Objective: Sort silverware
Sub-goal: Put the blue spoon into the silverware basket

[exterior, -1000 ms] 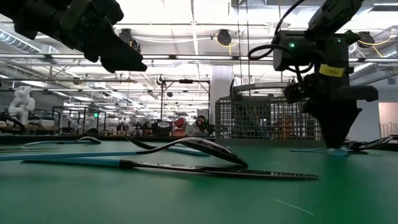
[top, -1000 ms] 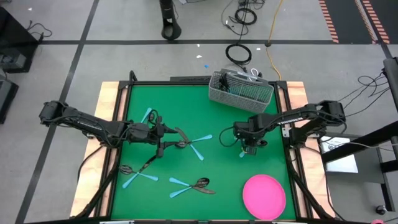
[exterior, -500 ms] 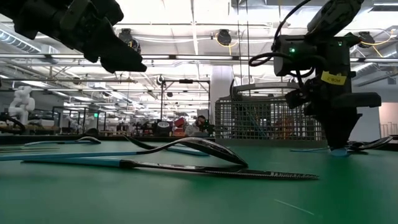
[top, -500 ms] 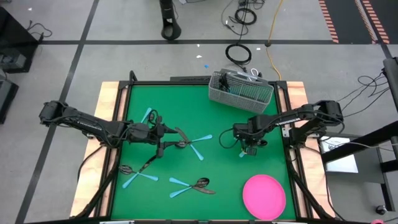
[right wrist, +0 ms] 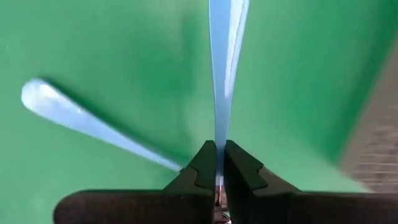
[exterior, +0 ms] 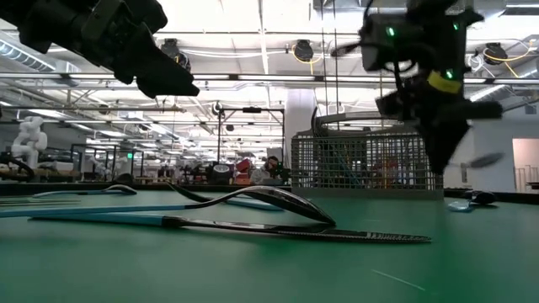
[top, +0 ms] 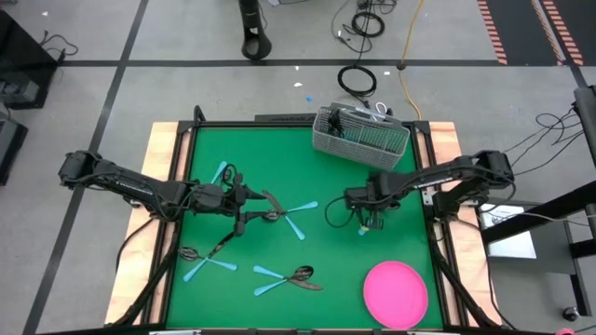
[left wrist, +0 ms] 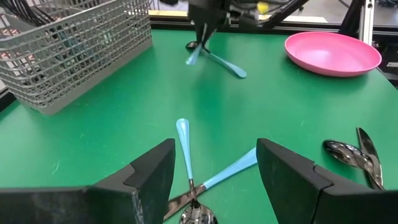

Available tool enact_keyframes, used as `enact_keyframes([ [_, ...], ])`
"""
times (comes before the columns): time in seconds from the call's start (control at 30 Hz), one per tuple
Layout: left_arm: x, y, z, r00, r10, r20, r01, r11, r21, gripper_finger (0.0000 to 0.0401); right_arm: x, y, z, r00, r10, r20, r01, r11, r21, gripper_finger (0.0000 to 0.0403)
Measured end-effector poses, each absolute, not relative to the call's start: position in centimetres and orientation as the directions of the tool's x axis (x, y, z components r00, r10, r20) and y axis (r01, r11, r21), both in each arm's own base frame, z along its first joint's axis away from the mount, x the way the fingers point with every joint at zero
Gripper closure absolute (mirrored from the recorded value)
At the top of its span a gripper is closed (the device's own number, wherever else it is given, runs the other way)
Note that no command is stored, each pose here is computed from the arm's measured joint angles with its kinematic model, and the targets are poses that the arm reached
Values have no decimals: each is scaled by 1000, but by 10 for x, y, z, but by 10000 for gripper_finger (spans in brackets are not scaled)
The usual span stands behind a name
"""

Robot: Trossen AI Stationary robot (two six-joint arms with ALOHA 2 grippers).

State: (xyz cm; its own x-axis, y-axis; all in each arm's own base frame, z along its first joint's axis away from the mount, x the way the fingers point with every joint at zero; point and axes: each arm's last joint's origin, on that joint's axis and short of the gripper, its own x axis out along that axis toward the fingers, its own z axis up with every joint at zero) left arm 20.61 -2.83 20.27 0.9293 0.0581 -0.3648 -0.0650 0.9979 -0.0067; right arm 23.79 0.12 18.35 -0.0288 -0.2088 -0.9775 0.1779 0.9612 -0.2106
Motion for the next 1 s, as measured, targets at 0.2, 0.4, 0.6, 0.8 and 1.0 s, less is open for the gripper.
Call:
enact_keyframes([
  [0.2, 206, -28, 203, 929, 58, -365, -65, 998, -7, 173, 246, 5, 227, -34, -427, -904, 74, 901, -428, 402],
  [0.4, 206, -28, 203, 929, 58, -365, -64, 998, -5, 173, 254, 1, 265, 37, -721, -692, -157, 679, -717, 402],
  [0.6, 206, -28, 202, 928, 58, -367, -64, 998, -5, 173, 254, -21, 274, -4, -828, -561, -705, 400, -585, 403],
  [0.8, 206, -28, 202, 927, 58, -370, -64, 998, -3, 173, 250, -56, 277, -122, -898, -423, -863, 306, -402, 403],
  [1.0, 205, -28, 201, 922, 59, -382, -64, 998, 0, 173, 245, -82, 280, -209, -933, -293, -905, 298, -304, 403],
])
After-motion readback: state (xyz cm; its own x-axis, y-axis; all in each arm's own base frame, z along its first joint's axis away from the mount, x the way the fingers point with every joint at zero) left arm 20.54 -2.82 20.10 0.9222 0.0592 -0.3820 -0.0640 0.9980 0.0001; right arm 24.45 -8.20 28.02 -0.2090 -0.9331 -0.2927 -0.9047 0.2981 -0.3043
